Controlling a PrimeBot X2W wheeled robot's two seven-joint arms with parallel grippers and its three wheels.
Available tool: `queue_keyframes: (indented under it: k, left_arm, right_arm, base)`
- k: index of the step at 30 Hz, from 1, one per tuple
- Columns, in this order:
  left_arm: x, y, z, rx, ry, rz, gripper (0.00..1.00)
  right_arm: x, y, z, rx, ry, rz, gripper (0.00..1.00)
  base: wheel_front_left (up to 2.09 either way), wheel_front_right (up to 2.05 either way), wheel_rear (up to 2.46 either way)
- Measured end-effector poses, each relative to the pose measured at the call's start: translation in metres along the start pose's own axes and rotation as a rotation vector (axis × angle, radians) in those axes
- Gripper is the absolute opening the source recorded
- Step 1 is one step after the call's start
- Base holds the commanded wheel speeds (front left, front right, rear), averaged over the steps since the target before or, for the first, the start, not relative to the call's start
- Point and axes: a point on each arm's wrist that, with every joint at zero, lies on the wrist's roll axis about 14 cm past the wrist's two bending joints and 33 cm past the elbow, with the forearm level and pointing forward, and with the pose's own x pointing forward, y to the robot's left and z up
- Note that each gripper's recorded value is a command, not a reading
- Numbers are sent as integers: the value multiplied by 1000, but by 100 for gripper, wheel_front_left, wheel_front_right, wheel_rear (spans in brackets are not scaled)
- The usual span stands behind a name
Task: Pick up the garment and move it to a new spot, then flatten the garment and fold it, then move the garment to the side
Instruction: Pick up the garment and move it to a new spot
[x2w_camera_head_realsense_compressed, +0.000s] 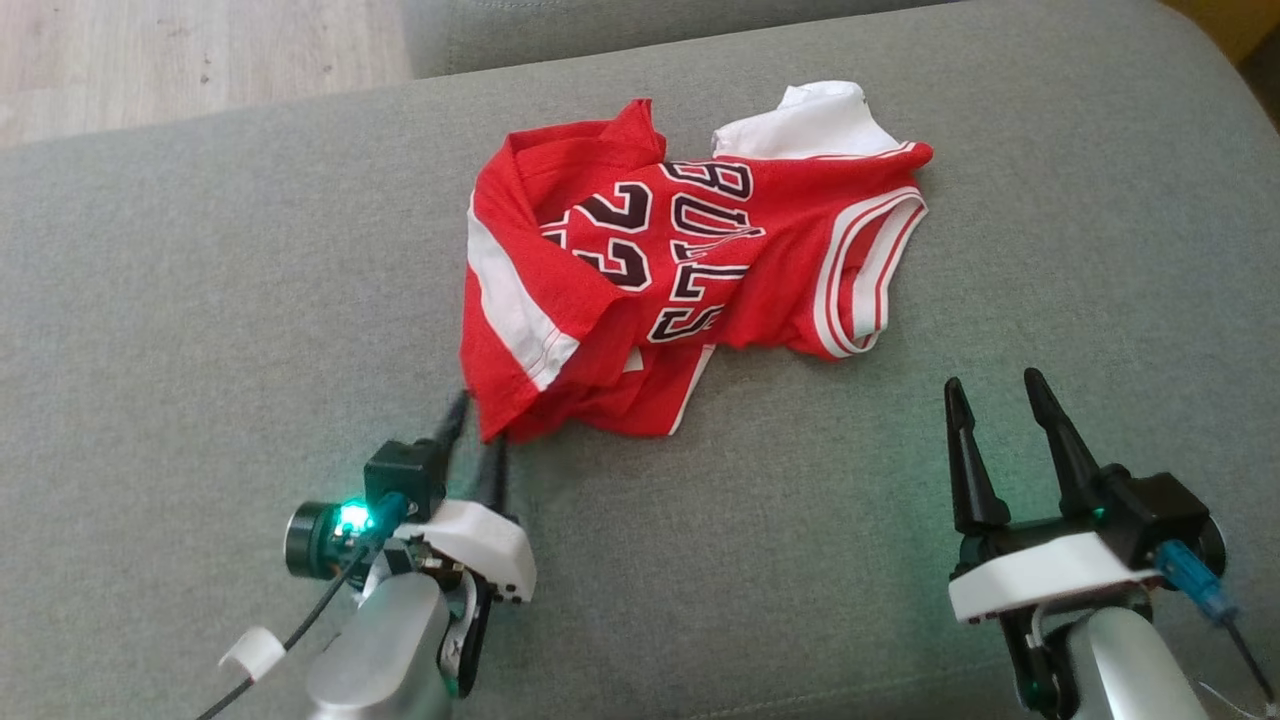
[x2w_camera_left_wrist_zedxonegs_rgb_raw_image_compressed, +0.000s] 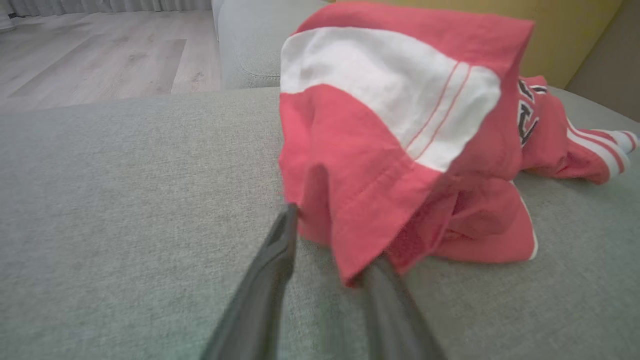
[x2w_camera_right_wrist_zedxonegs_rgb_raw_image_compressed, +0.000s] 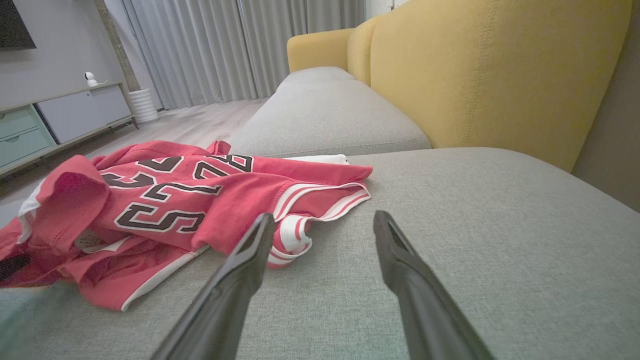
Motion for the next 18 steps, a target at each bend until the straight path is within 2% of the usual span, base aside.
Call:
queue_keyframes:
  k: [1,9,13,18]
  left_arm:
    - [0,0,1,0,-3,0,0]
    - [-1,8,27,-3,-80,35,0]
    - [-4,24,76,19,-217,76,0]
    - [-27,64,147,98,-409,155,0]
  right_arm:
    - [0,0,0,0,-1,1,100]
    - [0,4,5,0,-15,11,100]
    - [-1,7,10,1,-32,20,100]
    - [-4,13,18,1,-57,39,100]
  base:
    - [0,0,0]
    - [0,0,0]
    - [0,0,0]
    - [0,0,0]
